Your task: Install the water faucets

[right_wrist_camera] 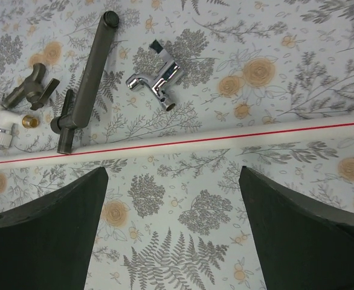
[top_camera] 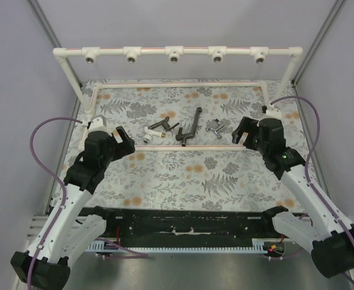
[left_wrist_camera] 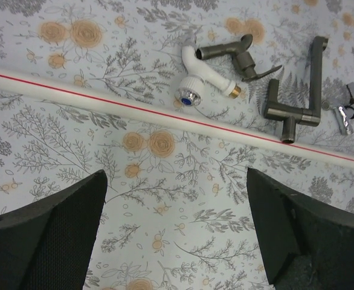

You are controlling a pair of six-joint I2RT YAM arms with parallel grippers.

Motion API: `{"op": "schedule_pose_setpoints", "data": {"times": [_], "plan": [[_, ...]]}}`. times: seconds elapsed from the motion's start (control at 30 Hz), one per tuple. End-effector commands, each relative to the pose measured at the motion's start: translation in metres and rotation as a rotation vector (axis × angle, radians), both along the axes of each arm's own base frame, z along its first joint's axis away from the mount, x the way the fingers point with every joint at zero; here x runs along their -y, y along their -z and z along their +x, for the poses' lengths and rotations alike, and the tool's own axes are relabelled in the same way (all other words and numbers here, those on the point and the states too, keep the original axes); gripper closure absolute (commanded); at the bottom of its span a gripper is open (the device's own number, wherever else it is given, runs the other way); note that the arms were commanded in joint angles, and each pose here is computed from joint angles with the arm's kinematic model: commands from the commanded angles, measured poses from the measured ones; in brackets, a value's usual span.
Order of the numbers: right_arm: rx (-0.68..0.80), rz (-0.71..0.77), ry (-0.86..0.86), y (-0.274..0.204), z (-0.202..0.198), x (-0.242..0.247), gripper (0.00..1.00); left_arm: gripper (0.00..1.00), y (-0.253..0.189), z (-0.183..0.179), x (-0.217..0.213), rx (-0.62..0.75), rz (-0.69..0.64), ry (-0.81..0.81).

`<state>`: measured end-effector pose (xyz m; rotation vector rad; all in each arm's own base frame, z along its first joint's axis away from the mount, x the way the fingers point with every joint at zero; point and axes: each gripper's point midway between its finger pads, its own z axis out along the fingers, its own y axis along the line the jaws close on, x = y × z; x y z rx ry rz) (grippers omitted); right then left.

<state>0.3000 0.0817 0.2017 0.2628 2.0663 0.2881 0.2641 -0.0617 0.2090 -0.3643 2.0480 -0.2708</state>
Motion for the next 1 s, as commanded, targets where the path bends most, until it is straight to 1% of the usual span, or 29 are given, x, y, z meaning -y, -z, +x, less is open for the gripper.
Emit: {"op": "schedule_pose_setpoints", "data": {"times": [0.0,0.1,0.17,0.27,0.33,0.4,0.47,0.6,0.7,0.8,0.97], "plan": [[-0.013,0.128,-0.08,0.002,0.033,-0.038,0.02,0.0,0.027,0.0,0.016,-0.071,-0.029,0.068],[-0.076,0.214,-0.066,0.02,0.056,-0.056,0.02,0.0,0.039,-0.005,0.024,-0.11,-0.059,0.103],[-0.133,0.269,-0.088,0.033,0.069,-0.073,0.02,0.0,0.043,-0.006,0.031,-0.124,-0.086,0.125],[-0.173,0.351,-0.107,0.046,0.088,-0.099,0.02,0.0,0.053,-0.01,0.04,-0.165,-0.129,0.148],[-0.222,0.403,-0.123,0.054,0.102,-0.117,0.05,0.0,0.06,-0.013,0.048,-0.189,-0.169,0.17],[-0.282,0.425,-0.119,0.065,0.115,-0.134,0.08,0.0,0.065,-0.017,0.056,-0.2,-0.214,0.192],[-0.303,0.459,-0.107,0.076,0.131,-0.147,0.1,0.0,0.072,-0.021,0.063,-0.214,-0.262,0.213],[-0.309,0.553,-0.049,0.096,0.16,-0.165,0.17,0.0,0.078,-0.027,0.071,-0.244,-0.303,0.233],[-0.349,0.596,0.003,0.114,0.178,-0.176,0.21,0.0,0.078,-0.03,0.072,-0.252,-0.311,0.24],[-0.392,0.629,0.063,0.135,0.186,-0.178,0.24,0.0,0.076,-0.032,0.073,-0.252,-0.322,0.248],[-0.414,0.669,0.083,0.155,0.194,-0.186,0.25,0.0,0.074,-0.036,0.074,-0.248,-0.333,0.256]]}}
